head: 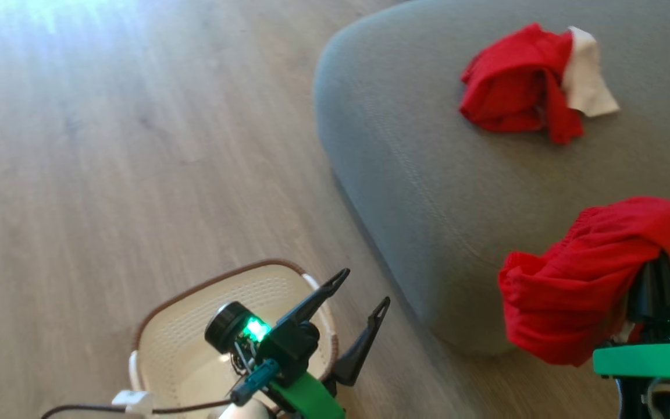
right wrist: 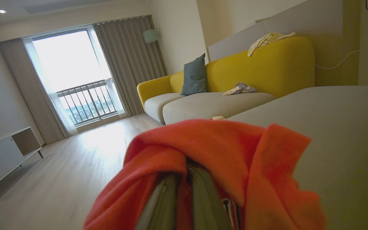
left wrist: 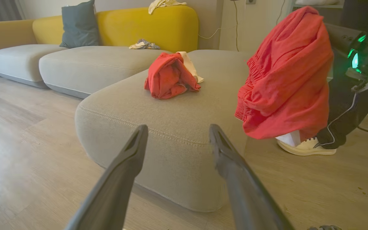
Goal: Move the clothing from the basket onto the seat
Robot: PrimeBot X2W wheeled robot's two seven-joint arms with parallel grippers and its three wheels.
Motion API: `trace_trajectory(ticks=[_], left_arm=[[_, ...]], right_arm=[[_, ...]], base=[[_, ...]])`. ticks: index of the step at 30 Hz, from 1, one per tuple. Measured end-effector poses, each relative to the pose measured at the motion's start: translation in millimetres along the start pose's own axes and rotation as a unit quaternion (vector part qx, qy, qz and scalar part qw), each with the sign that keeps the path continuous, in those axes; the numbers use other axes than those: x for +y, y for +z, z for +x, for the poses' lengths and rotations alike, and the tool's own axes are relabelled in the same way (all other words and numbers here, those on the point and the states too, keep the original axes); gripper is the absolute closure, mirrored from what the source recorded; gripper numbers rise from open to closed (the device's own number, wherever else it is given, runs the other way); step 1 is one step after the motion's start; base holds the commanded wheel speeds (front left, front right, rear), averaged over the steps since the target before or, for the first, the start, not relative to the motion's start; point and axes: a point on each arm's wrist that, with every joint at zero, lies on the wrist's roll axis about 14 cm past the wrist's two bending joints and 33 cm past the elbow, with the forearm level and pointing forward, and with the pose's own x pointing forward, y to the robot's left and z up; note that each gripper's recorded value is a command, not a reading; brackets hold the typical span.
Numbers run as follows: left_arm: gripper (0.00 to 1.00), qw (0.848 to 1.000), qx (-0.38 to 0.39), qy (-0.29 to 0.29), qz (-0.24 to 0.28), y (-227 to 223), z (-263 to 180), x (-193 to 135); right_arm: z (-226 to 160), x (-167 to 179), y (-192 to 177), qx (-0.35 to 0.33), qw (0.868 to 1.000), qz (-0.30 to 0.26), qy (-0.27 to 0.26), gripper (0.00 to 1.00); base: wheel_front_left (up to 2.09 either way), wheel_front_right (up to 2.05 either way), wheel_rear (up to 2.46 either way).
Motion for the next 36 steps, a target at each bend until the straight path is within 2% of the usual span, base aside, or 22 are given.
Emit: trace_trajectory(ticks=[9,15,26,36], left_arm=[[0.00,0.997,-0.003,-0.078,-0.026,-7,28,-34],[0.00,0.995,-0.007,-0.096,-0.031,-8,37,-39],[0.00,0.994,-0.007,-0.100,-0.033,-9,40,-39],[0.00,0.995,0.003,-0.088,-0.040,-25,43,-24]], right_arm=[[-22,-43,18,-0.011,0.997,-0.030,-0.072,1.00],[-25,-55,25,-0.018,0.995,-0.035,-0.095,1.00],[-23,-59,30,-0.023,0.994,-0.044,-0.101,1.00],[30,-25,56,-0.076,0.992,-0.088,-0.044,1.00]], base=[[0.00,0.00,0.00],[0.00,0.00,0.00],[0.00,0.00,0.00],[0.00,0.00,0.00]])
